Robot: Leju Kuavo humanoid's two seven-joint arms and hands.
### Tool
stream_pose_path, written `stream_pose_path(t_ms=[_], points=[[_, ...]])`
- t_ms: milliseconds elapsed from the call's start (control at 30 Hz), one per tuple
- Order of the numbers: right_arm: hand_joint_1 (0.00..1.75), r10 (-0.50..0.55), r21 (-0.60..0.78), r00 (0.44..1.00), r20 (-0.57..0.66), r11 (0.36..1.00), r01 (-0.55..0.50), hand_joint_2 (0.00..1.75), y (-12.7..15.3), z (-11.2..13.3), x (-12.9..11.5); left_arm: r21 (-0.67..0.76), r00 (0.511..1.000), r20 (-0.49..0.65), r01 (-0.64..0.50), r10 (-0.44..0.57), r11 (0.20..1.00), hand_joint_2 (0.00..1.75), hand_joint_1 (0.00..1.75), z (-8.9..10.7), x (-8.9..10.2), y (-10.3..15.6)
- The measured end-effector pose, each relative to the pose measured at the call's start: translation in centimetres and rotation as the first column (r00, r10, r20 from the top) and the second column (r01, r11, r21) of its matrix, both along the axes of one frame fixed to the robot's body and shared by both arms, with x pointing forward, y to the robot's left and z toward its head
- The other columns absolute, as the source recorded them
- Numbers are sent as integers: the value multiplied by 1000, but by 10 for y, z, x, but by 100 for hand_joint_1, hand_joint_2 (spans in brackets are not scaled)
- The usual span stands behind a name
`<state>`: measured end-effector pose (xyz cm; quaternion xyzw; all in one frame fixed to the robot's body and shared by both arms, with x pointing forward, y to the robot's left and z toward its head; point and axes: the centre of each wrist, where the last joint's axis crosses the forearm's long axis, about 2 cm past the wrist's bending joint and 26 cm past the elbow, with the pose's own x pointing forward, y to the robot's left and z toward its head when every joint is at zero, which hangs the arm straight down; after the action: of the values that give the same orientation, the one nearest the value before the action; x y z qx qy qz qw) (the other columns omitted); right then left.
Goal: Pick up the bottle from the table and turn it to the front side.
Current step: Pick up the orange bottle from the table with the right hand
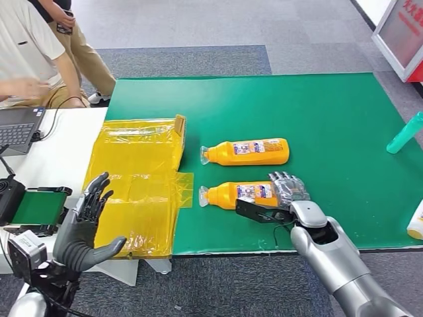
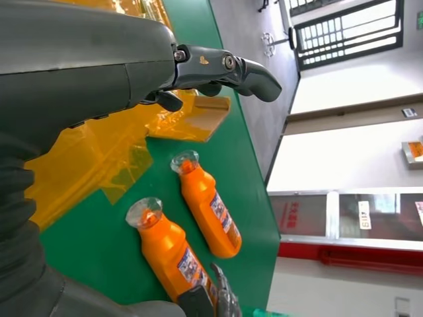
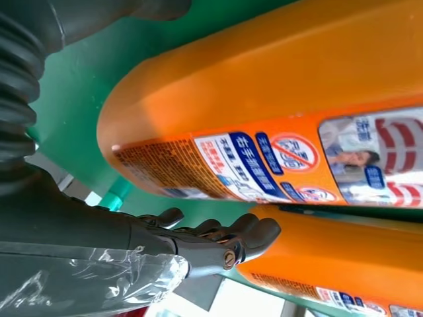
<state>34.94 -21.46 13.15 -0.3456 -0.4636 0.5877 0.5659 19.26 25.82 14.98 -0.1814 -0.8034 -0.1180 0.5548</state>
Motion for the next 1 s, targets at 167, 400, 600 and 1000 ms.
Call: stream_pose_path(t_ms=[167,400,600,1000], points=[[0,-17,-39,998,62,999,20,175,1,-2,5,-4,1000,-6,31,-31,1000,175,0,-1,0,-7],[1,-17,-73,998,64,997,21,175,1,-12,7,-15,998,-14,56,-56,998,175,0,-2,0,-13],[138,-9,-87,999,51,996,13,175,4,-18,6,-20,998,-16,65,-65,998,175,0,-3,0,-15],[175,25,-87,999,22,996,-23,175,5,-15,13,-24,997,-8,71,-72,997,175,0,-2,1,-16]])
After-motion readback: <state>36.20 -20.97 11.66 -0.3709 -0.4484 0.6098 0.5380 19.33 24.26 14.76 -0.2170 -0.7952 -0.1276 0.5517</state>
